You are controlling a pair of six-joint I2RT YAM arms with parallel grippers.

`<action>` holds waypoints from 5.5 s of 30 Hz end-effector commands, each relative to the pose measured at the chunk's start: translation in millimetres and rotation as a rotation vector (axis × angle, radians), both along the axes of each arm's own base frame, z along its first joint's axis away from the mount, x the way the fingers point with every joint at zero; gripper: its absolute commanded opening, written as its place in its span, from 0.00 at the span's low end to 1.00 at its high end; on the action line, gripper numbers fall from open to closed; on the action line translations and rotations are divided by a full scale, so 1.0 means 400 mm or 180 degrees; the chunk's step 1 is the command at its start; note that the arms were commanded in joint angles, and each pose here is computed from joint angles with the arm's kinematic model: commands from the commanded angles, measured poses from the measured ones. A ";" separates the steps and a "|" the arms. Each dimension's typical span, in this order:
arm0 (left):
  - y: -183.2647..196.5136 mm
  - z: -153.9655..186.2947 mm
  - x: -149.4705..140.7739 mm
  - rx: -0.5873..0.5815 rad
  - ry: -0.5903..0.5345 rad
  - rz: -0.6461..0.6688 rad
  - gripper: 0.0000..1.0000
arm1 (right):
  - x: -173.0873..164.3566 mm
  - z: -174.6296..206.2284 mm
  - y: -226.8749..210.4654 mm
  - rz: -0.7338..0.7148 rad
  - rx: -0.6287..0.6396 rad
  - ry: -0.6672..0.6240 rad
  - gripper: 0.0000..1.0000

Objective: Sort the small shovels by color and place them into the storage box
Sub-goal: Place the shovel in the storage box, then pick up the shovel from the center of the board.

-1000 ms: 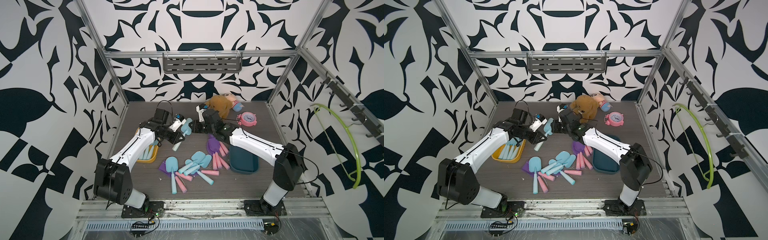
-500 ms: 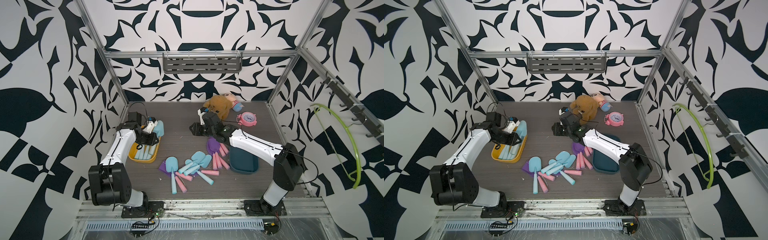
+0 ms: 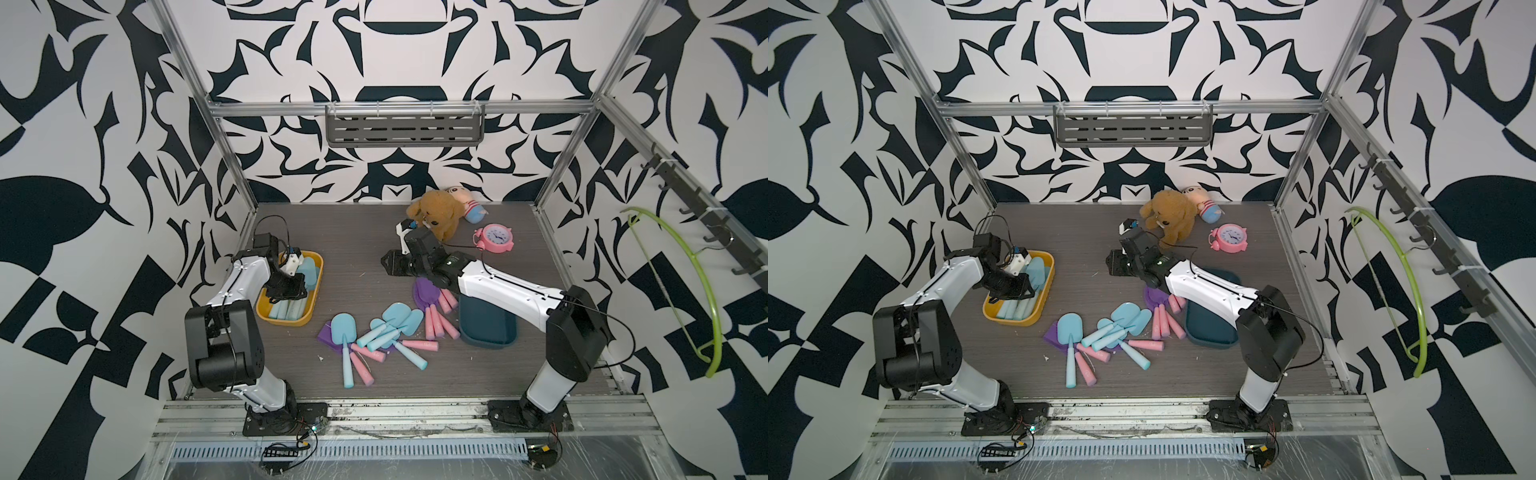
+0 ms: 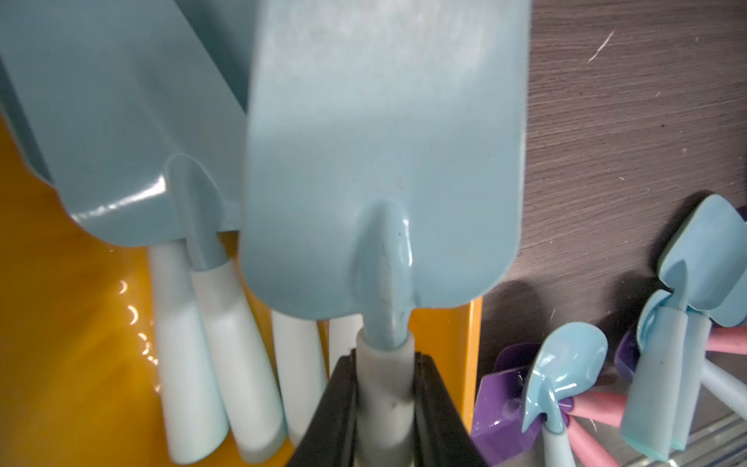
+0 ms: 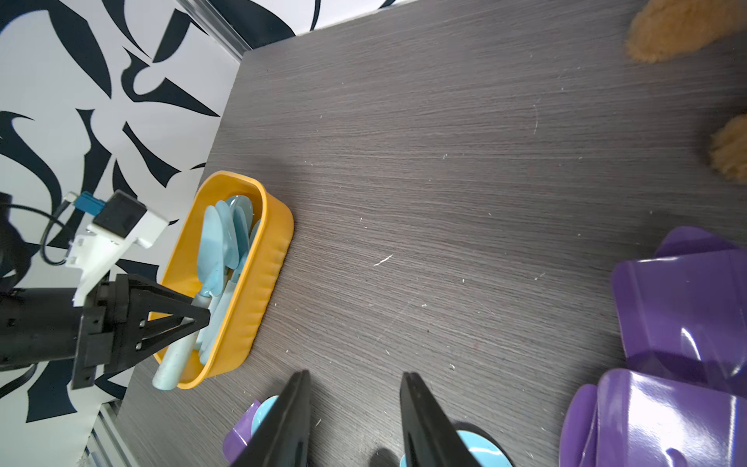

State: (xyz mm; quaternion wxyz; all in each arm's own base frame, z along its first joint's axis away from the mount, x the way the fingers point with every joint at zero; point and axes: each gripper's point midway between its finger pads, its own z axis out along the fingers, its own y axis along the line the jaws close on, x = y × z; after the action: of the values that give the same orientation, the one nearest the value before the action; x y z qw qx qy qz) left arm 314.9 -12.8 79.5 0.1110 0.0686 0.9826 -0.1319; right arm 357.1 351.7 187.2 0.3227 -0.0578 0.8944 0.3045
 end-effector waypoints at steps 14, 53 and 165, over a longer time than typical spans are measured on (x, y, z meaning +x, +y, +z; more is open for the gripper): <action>-0.028 -0.043 0.050 -0.0261 0.0177 0.0132 0.29 | 0.006 0.045 -0.008 0.0000 0.0055 -0.0202 0.41; -0.104 0.171 -0.084 -0.0427 -0.0813 -0.0849 0.66 | -0.156 -0.047 0.187 0.1536 0.0151 0.0399 0.38; -0.498 0.151 0.011 0.0031 -0.0934 -0.1666 0.09 | 0.043 0.083 -0.058 -0.0631 0.0940 0.0241 0.02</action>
State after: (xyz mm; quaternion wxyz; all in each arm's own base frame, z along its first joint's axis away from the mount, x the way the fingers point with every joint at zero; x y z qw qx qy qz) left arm 320.4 -215.6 128.9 0.2011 0.3369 0.9091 -0.1401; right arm 370.0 326.9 194.9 0.3013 0.0878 0.8724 0.3748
